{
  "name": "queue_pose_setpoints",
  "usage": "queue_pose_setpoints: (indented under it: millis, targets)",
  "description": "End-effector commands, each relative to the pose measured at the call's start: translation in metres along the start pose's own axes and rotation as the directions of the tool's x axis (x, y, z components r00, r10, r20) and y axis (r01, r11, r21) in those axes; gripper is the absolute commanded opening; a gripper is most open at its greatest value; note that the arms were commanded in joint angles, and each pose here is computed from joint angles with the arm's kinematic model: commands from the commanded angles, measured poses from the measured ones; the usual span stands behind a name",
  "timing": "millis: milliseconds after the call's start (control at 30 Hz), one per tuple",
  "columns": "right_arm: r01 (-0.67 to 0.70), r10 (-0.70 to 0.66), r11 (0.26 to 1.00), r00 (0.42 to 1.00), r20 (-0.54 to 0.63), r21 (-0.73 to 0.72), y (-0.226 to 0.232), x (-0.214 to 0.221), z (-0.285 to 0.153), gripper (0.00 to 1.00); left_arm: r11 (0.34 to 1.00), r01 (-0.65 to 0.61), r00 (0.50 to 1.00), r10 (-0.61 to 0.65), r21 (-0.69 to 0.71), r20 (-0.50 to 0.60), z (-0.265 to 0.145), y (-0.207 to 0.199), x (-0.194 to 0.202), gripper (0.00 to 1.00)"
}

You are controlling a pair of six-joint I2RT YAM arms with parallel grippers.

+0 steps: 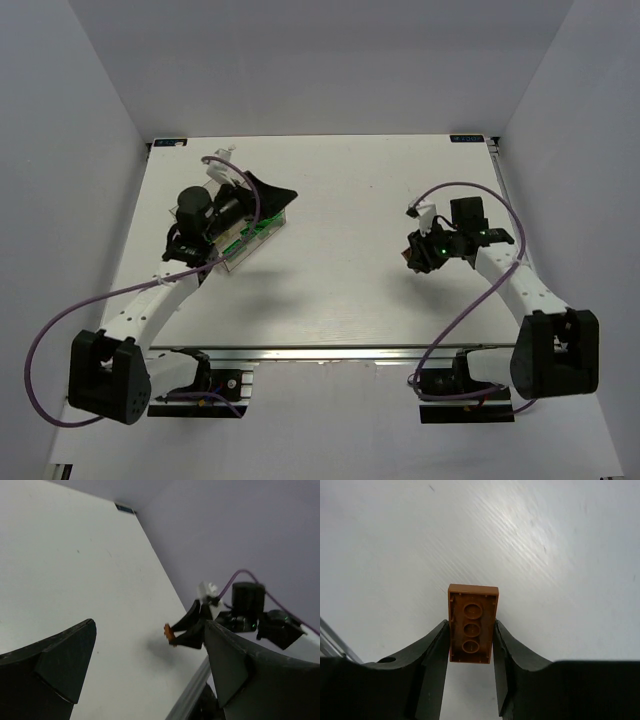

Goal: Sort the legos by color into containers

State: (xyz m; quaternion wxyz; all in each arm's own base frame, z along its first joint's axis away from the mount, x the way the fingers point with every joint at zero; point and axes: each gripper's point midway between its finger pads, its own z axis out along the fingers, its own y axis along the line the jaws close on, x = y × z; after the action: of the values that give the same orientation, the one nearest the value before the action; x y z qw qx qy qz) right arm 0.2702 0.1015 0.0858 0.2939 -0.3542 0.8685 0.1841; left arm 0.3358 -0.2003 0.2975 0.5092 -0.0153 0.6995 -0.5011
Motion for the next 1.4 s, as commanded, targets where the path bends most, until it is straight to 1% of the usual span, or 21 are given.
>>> queue_pose_setpoints:
  millis: [0,67,100,167,233,333,400,433,500,567,633,667,733,767,867,1067,1367]
  targets:
    - [0.148,-0.118,0.982,0.968,0.222,-0.121,0.037,-0.066,-0.018,0.00,0.997,-0.021,0.994,0.029,0.080,-0.107,0.010,-0.022,0.027,0.98]
    - [0.191,-0.146,0.971,0.950,0.278,-0.141,0.056,-0.086,-0.024,0.00,0.996,-0.032,0.988,0.044,0.084,-0.147,0.014,-0.024,0.040,0.98]
    - [0.185,-0.135,0.971,0.945,0.299,-0.148,0.062,-0.095,-0.025,0.00,0.996,-0.032,0.987,0.045,0.085,-0.155,0.015,-0.025,0.043,0.98]
    - [0.218,-0.154,0.960,0.934,0.321,-0.173,0.081,-0.109,-0.029,0.00,0.996,-0.029,0.984,0.043,0.085,-0.171,0.017,-0.024,0.049,0.98]
    - [0.203,-0.127,0.956,0.937,0.326,-0.210,0.095,-0.118,-0.033,0.00,0.996,-0.017,0.982,0.033,0.084,-0.188,0.019,-0.022,0.055,0.98]
    - [0.206,-0.094,0.939,0.924,0.370,-0.277,0.120,-0.137,-0.044,0.00,0.994,0.018,0.975,0.007,0.111,-0.221,0.022,-0.028,0.066,0.98]
    - [0.205,-0.078,0.934,0.917,0.391,-0.293,0.127,-0.142,-0.048,0.00,0.993,0.026,0.972,0.002,0.115,-0.236,0.023,-0.029,0.072,0.97]
    - [0.228,-0.094,0.932,0.903,0.420,-0.283,0.129,-0.147,-0.051,0.00,0.993,0.027,0.970,0.002,0.118,-0.242,0.023,-0.030,0.074,0.97]
    - [0.244,-0.114,0.932,0.899,0.422,-0.267,0.131,-0.145,-0.049,0.00,0.993,0.037,0.964,-0.006,0.111,-0.266,0.026,-0.027,0.083,0.97]
    - [0.278,-0.147,0.929,0.884,0.444,-0.245,0.133,-0.147,-0.048,0.00,0.992,0.059,0.955,-0.024,0.108,-0.296,0.028,-0.026,0.094,0.95]
    - [0.285,-0.165,0.932,0.884,0.438,-0.224,0.132,-0.140,-0.042,0.00,0.990,0.076,0.947,-0.034,0.120,-0.320,0.029,-0.028,0.100,0.94]
    - [0.312,-0.191,0.927,0.871,0.452,-0.209,0.136,-0.141,-0.043,0.00,0.988,0.089,0.944,-0.043,0.128,-0.328,0.029,-0.031,0.103,0.93]
    - [0.320,-0.216,0.932,0.868,0.447,-0.172,0.134,-0.138,-0.039,0.00,0.986,0.099,0.939,-0.049,0.131,-0.342,0.030,-0.032,0.108,0.93]
    - [0.347,-0.240,0.924,0.853,0.464,-0.161,0.139,-0.140,-0.041,0.00,0.985,0.100,0.938,-0.047,0.139,-0.344,0.030,-0.034,0.109,0.92]
    - [0.376,-0.276,0.917,0.839,0.469,-0.132,0.143,-0.140,-0.041,0.00,0.984,0.102,0.935,-0.044,0.148,-0.351,0.030,-0.037,0.112,0.92]
    - [0.388,-0.306,0.917,0.828,0.470,-0.087,0.141,-0.138,-0.041,0.00,0.982,0.111,0.934,-0.049,0.155,-0.354,0.030,-0.039,0.115,0.92]
    - [0.390,-0.312,0.918,0.826,0.470,-0.076,0.141,-0.137,-0.041,0.00,0.979,0.128,0.928,-0.061,0.162,-0.366,0.030,-0.042,0.119,0.92]
